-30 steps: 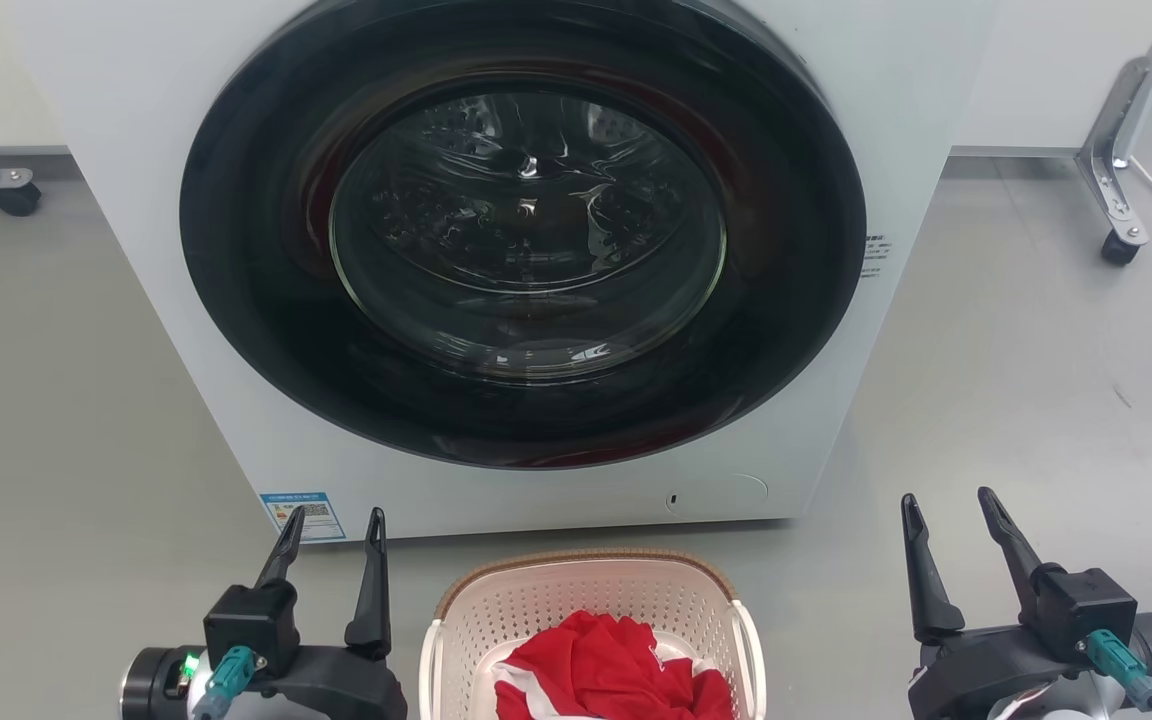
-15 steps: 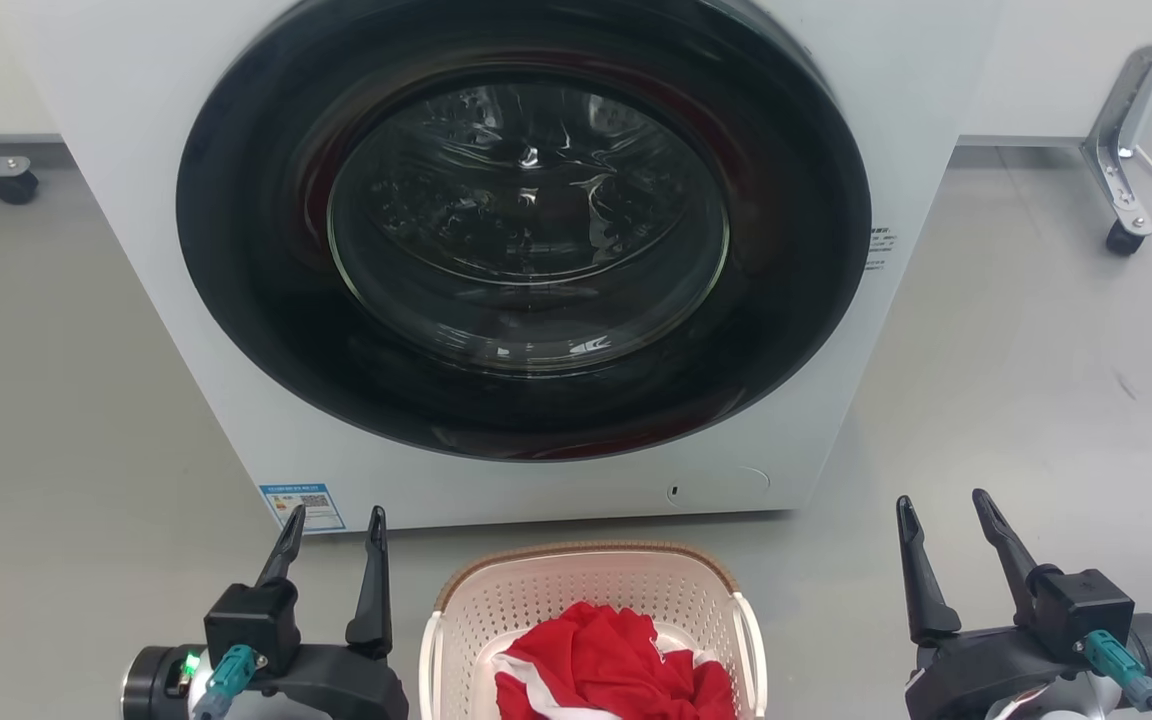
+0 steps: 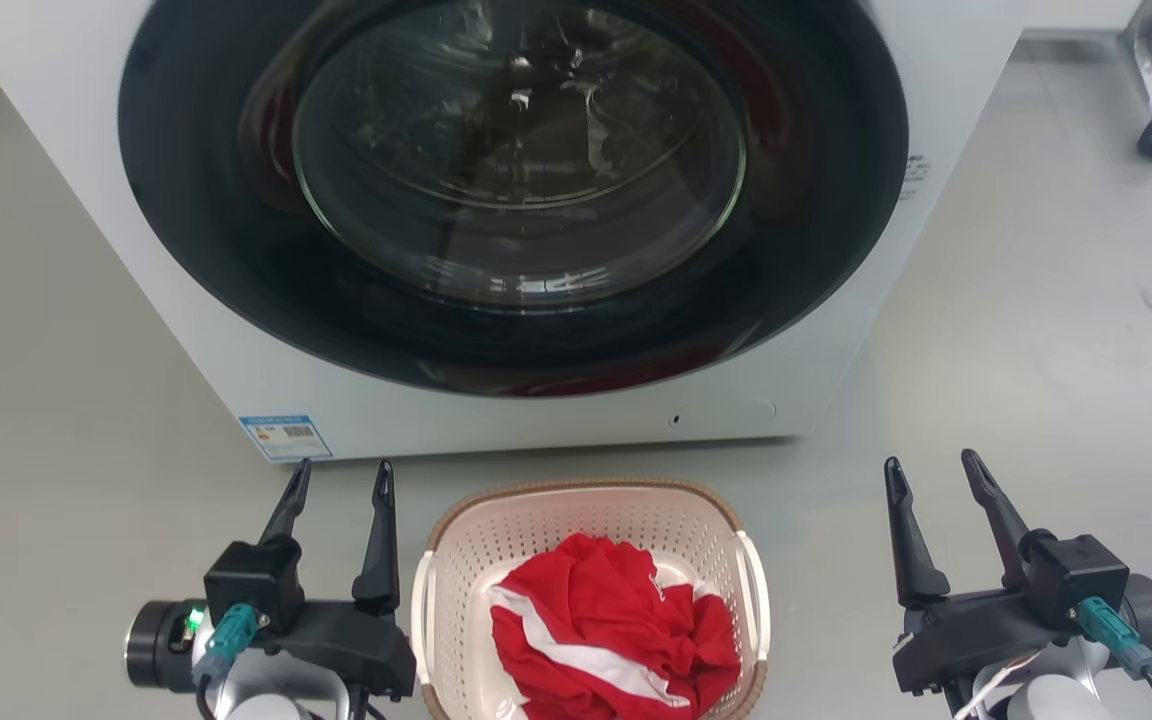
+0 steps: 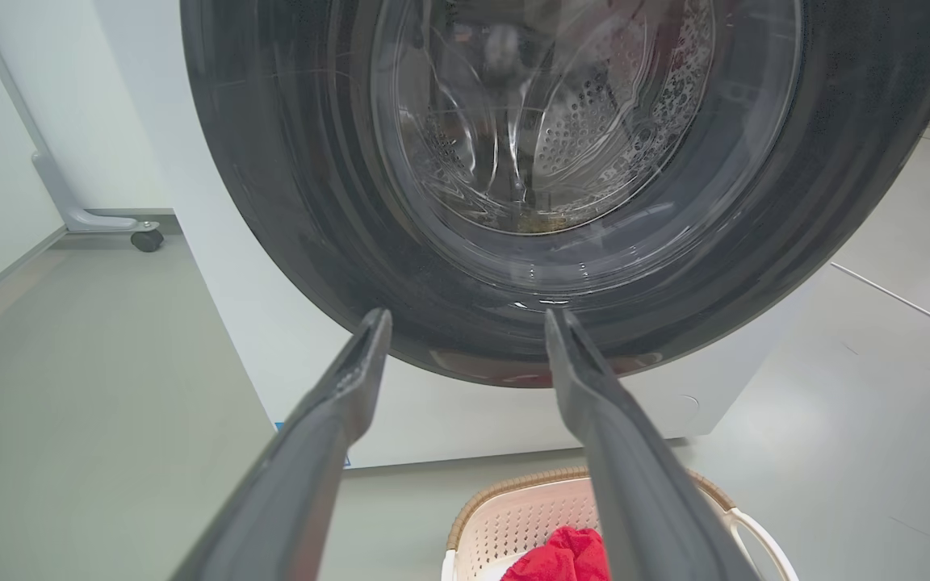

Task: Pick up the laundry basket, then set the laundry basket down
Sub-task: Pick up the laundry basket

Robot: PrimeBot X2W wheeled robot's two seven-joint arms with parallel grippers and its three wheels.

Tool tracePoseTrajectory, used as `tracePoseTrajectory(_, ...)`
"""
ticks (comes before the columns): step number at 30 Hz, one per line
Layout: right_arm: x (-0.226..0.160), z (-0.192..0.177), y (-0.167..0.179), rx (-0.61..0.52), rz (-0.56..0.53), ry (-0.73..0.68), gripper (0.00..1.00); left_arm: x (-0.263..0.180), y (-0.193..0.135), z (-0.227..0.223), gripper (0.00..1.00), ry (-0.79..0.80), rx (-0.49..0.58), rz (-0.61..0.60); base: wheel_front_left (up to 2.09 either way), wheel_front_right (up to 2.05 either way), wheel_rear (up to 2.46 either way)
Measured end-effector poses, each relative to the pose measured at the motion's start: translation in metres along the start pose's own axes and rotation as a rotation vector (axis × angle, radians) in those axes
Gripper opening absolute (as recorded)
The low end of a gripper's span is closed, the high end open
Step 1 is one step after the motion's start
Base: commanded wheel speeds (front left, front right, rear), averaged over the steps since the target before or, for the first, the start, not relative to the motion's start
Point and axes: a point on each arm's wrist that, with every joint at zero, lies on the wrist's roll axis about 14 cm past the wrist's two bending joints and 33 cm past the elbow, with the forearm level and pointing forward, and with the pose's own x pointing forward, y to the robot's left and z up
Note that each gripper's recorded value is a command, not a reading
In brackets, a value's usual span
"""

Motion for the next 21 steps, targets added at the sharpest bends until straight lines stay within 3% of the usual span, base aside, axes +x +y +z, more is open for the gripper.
tracePoseTrajectory(21,0.051,-0.080,-0.003,0.030,0.011,0.177,1.00,0.061,0.005,-0.069,1.00,0.179,-0.017,-0.012,0.00,0.00,0.00)
